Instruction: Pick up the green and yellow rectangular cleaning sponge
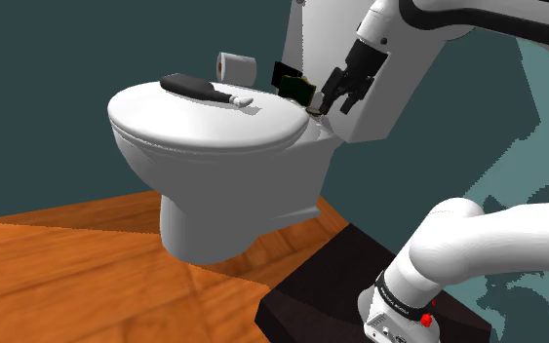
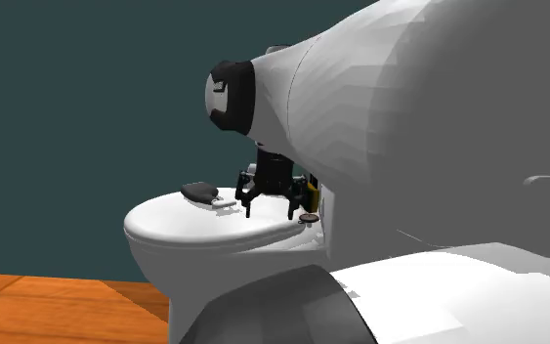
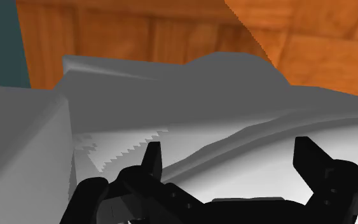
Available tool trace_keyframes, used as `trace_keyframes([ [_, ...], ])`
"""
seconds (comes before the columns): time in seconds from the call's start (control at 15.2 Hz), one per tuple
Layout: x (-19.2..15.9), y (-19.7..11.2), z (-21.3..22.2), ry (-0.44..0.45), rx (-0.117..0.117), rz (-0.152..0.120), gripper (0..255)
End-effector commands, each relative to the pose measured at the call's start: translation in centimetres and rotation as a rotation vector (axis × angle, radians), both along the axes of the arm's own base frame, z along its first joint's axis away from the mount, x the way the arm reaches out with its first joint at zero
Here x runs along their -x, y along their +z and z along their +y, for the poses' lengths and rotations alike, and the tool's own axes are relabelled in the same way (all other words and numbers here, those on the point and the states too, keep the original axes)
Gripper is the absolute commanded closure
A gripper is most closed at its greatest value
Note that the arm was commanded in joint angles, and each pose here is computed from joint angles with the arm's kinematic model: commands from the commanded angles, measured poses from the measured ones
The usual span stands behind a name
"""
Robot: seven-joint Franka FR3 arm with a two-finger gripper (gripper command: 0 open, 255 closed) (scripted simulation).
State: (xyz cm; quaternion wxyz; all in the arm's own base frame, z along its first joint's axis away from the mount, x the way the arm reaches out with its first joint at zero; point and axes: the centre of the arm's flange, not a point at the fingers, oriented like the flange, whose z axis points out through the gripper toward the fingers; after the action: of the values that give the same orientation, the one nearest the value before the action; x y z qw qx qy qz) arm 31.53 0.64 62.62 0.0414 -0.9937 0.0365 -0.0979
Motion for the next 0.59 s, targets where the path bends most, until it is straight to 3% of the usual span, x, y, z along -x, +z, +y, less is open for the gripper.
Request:
trace_keyframes([
  [0.0,0.0,0.0,0.0,0.000,0.000,0.000,0],
  [0.53,-9.7,1.8,-6.6,0.149,0.026,0.099,0],
])
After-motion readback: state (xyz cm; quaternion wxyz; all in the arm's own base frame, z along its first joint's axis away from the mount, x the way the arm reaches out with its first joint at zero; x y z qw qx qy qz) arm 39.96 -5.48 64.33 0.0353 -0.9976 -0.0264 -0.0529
